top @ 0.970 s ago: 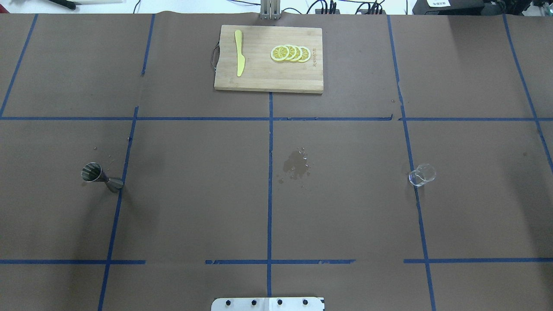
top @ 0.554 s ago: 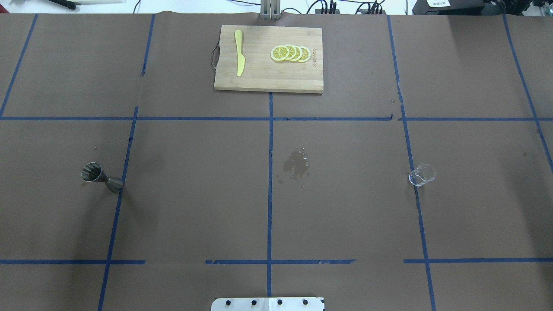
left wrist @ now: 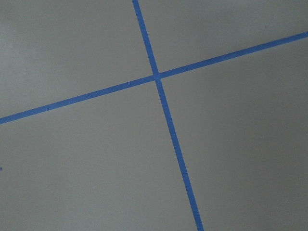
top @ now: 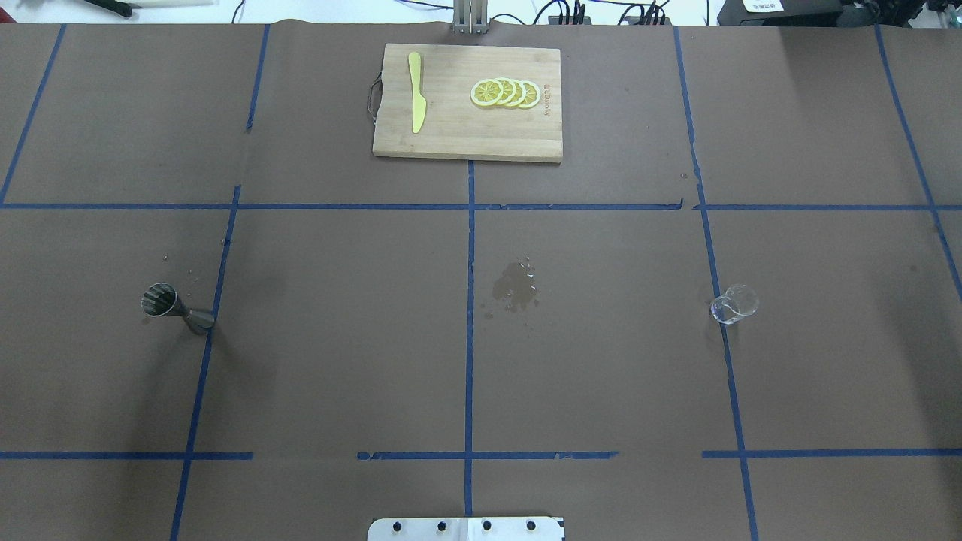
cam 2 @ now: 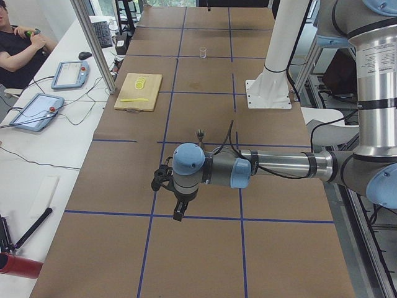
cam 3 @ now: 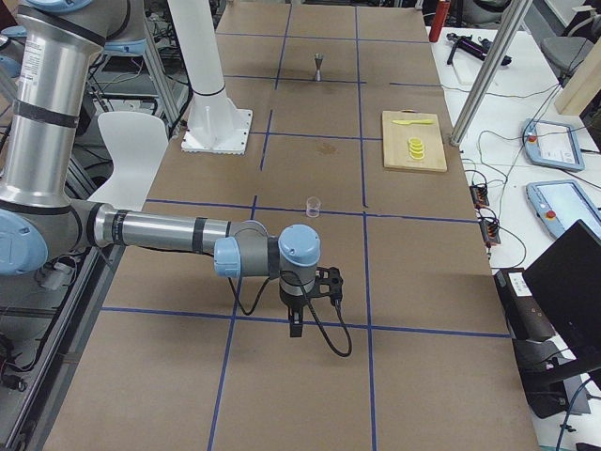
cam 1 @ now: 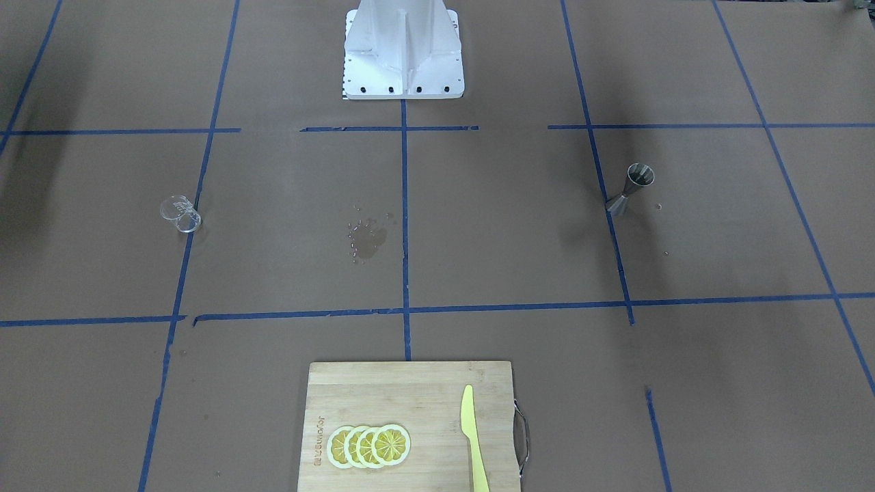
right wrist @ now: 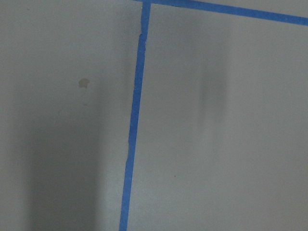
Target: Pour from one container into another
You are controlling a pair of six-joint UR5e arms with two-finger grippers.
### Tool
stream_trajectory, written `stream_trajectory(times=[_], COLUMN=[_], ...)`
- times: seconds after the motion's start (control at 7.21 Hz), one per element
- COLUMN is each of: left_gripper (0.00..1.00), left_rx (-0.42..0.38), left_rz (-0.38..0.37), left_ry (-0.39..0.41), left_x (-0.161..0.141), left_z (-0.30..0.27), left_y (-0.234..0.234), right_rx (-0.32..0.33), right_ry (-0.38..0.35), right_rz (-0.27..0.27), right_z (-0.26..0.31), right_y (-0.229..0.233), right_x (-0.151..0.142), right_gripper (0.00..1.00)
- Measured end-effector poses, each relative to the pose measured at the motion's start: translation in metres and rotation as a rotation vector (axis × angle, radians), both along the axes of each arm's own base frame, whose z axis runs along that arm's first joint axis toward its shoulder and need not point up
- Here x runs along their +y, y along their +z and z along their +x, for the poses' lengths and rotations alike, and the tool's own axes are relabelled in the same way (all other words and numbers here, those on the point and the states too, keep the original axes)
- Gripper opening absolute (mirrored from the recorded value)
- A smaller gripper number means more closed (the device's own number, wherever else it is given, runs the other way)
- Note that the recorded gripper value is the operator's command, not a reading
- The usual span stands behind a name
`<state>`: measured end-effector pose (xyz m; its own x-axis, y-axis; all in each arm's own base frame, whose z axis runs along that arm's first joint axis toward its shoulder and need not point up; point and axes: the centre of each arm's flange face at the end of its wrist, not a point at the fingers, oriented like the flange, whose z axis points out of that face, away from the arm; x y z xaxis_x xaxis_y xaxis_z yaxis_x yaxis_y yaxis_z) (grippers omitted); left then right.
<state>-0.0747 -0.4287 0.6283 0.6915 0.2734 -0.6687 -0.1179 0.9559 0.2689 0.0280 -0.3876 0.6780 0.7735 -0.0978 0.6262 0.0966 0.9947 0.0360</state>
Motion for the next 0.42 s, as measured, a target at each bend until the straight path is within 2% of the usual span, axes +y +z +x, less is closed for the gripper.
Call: stream_trajectory(times=[0.42], left_gripper=[1.00], left_rx=[0.000], left_rz=[0.003], left_ry=[0.000], left_x=[-0.0014], left_z=[0.0000], left_y=[-0.0013], right_rx=[0.000], right_ry=[0.000], right_rz=[0.002], right_z=[0.0000], right_y=[-0.0009], right_x=[-0.0002], right_gripper=[1.00])
